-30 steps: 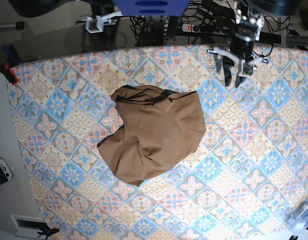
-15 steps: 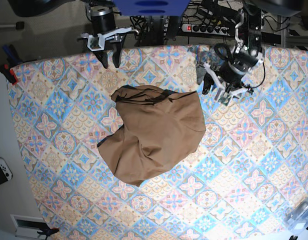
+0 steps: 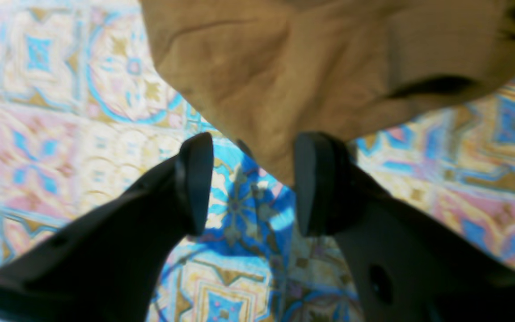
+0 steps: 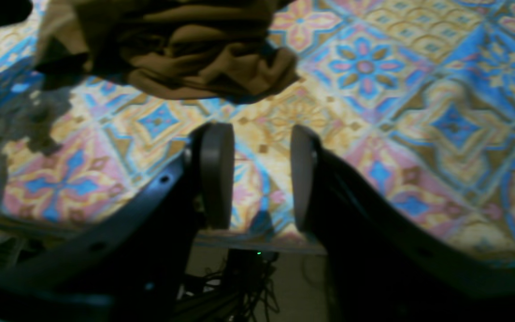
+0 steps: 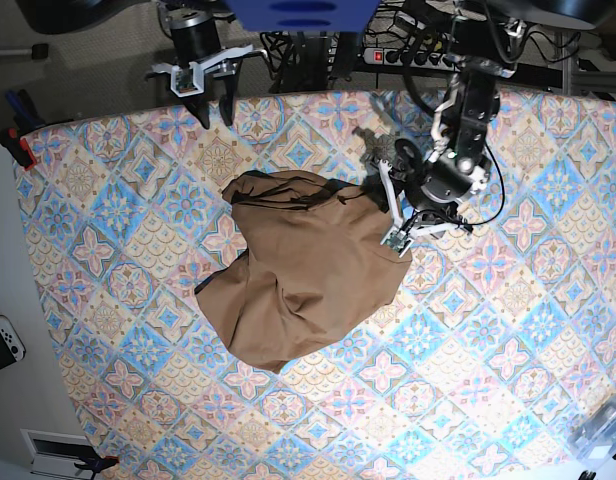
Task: Layout the t-shirt on the table in an organized manner, then fold the t-shirt properly
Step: 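Reach the left gripper down and grasp the brown t-shirt's edge, then lift and drag the grasped shirt edge away from the crumpled pile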
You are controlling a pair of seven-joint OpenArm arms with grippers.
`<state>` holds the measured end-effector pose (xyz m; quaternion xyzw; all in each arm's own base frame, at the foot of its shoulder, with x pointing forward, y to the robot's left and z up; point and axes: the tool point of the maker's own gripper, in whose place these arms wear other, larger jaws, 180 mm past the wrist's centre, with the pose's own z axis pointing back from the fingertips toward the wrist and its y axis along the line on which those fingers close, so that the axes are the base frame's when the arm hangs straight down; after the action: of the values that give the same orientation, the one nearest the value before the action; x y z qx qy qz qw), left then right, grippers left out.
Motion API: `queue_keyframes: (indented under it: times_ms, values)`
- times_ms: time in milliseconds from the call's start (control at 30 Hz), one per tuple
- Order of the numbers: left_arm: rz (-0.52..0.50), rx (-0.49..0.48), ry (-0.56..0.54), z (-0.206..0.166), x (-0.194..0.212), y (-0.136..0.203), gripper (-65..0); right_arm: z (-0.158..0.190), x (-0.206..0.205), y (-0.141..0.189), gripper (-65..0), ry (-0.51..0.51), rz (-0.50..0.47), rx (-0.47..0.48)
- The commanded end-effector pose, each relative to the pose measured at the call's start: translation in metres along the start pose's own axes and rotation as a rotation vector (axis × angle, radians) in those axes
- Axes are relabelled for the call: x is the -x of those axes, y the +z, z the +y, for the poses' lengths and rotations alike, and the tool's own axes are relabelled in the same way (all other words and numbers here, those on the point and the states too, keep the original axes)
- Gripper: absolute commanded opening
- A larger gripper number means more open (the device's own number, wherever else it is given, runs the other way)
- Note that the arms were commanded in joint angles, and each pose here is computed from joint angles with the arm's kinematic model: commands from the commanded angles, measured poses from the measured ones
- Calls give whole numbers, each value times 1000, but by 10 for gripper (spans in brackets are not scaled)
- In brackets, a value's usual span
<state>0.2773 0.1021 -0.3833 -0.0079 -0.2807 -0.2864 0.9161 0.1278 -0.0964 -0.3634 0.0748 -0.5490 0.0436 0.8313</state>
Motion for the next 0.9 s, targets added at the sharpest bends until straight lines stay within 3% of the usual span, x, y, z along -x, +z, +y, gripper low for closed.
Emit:
queue_keyframes:
  times_ms: [0, 333, 400, 500, 533, 600, 733, 867]
  values:
    - [-28, -10, -9, 4, -12, 0, -360, 1, -9, 3, -442, -1, -33, -4]
    - [97, 19, -13, 4, 5, -39, -376, 1, -9, 3, -443, -1, -33, -4]
    - [101, 38, -29, -2, 5, -47, -436, 1, -9, 3, -443, -1, -33, -4]
    - [87, 63, -47, -13, 5, -54, -619, 1, -9, 3, -443, -1, -33, -4]
    - [83, 68, -51, -15, 4, -55, -650, 1, -9, 3, -443, -1, -33, -4]
    - [82, 83, -63, -23, 2, -55, -650, 1, -8, 3, -443, -1, -31, -4]
    - [18, 86, -72, -30, -20, -47, -650, 1, -6, 3, -444, -3, -27, -3]
    - [-166, 42, -101, -27, -71, -7, -650, 1, -6, 3, -445, -3, -25, -3]
